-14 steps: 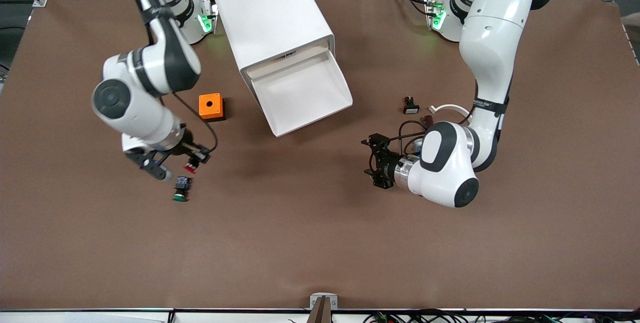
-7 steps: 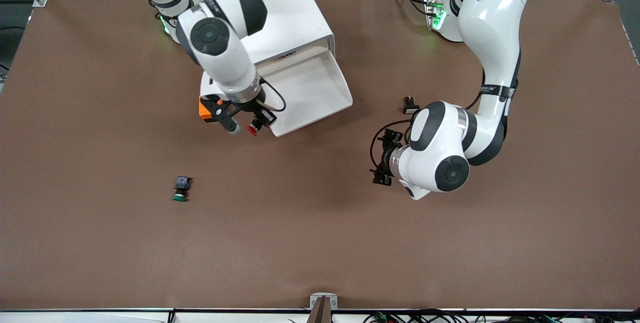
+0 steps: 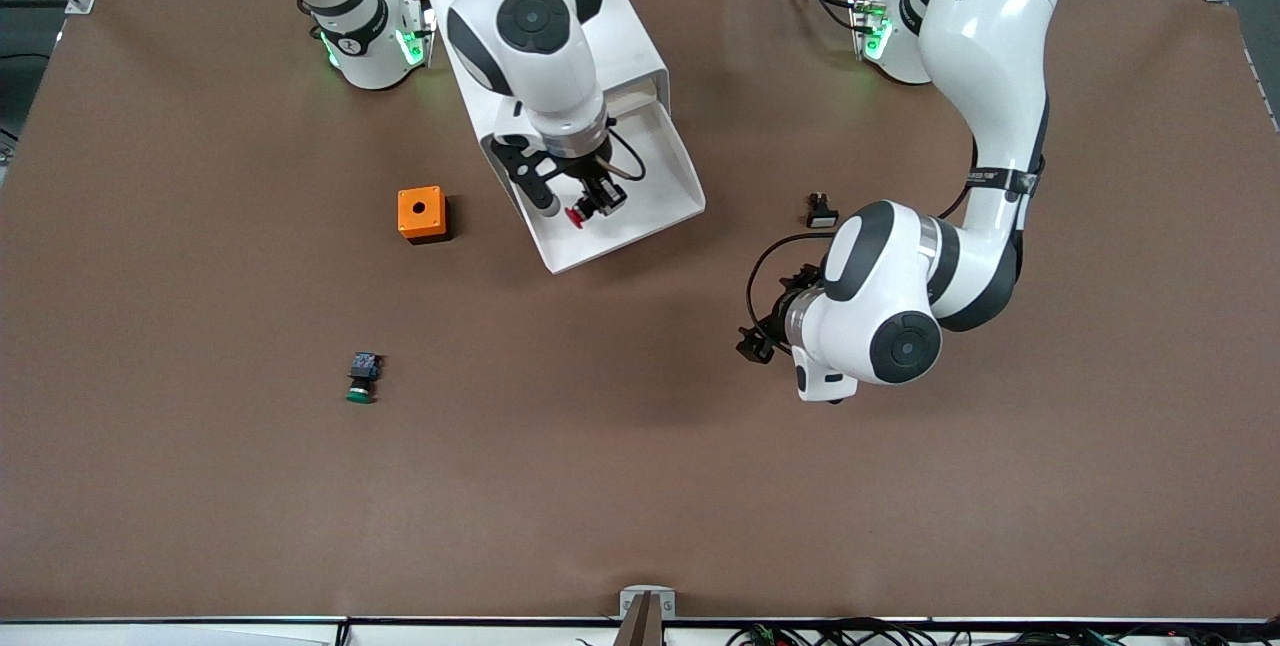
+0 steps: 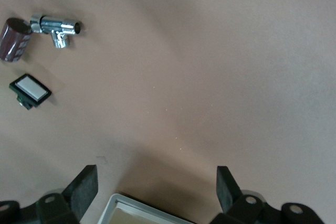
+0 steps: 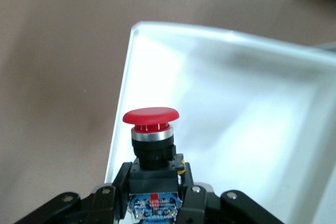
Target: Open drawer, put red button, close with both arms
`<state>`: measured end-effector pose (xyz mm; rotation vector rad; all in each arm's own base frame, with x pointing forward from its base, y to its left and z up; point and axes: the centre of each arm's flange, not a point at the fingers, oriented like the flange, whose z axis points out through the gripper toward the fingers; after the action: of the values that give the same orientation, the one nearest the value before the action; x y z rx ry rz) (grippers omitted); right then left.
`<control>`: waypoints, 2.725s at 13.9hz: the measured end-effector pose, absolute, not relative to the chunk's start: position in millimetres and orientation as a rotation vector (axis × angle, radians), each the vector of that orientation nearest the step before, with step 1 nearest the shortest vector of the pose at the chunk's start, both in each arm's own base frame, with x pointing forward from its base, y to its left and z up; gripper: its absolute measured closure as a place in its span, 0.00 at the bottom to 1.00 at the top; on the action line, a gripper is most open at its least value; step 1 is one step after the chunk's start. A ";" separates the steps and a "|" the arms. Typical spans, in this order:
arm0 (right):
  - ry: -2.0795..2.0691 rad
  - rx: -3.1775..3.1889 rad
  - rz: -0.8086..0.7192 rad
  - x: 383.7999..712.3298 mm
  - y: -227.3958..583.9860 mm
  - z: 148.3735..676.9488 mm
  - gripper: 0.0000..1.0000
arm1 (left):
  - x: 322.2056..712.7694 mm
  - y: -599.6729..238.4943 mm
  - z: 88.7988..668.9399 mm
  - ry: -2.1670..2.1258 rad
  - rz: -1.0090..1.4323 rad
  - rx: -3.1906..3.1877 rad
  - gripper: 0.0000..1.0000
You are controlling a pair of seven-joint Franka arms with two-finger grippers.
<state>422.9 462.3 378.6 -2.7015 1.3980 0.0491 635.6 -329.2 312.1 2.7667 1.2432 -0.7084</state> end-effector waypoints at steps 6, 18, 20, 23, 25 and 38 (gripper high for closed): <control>1.496 -2.648 0.040 420.4 489.4 340.2 0.59 | 637.7 -325.0 312.3 1.204 -0.695 2.785 0.00; 1.556 -2.701 0.061 426.7 489.6 339.2 0.54 | 624.4 -346.3 319.9 1.082 -0.576 2.942 0.00; 1.558 -2.702 0.060 428.5 489.9 339.9 0.35 | 625.5 -344.2 319.7 1.084 -0.569 2.948 0.00; 1.562 -2.695 0.054 439.6 490.7 357.4 0.04 | 627.6 -340.3 320.8 1.073 -0.566 2.949 0.00; 1.528 -2.737 0.058 458.7 481.1 382.2 0.00 | 626.7 -342.0 323.2 1.017 -0.562 2.961 0.00; 0.442 -3.115 0.286 619.1 125.4 491.3 0.00 | 584.6 -428.7 335.8 0.388 -0.368 3.073 0.01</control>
<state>619.1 125.4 491.3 -3.1154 0.4420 0.2860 584.6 -428.7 335.8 3.0732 0.3881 -0.3683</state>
